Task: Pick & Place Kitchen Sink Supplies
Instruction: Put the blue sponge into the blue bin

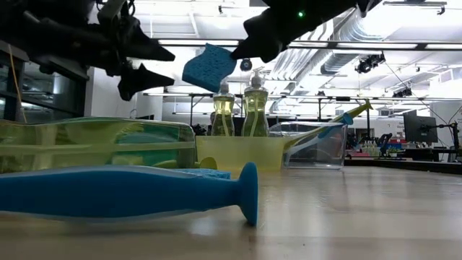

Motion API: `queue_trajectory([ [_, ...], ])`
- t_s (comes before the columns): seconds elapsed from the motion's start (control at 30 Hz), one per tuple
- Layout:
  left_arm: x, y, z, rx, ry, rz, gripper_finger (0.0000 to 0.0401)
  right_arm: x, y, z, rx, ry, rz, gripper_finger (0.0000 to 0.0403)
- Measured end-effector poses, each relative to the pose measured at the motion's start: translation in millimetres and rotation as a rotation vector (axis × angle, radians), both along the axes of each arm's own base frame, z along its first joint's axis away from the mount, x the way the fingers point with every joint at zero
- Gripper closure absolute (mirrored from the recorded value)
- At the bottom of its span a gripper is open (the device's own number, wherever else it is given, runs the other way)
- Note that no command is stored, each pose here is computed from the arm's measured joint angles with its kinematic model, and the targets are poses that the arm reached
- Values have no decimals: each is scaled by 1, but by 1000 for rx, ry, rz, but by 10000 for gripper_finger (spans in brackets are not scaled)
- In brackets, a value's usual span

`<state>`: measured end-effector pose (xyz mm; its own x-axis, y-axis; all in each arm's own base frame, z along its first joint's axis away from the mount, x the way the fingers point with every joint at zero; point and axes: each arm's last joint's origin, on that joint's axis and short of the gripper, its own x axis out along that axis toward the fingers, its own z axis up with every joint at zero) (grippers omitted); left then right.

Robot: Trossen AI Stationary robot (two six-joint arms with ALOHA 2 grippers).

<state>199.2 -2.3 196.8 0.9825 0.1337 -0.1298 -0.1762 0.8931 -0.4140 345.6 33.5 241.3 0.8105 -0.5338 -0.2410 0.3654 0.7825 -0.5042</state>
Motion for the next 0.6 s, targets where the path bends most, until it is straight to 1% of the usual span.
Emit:
queue_trajectory([
  [0.1,4,-1,-3,-1,-7,-12,122,1,-5,0,7,-2,14,403],
  [0.23,8,0,-7,-1,3,10,122,1,-7,0,9,0,20,403],
  [0.37,13,-1,-8,-4,-38,13,122,2,-7,0,17,4,47,403],
  [0.6,16,0,-12,-11,-38,22,121,7,-11,-8,18,12,63,403],
])
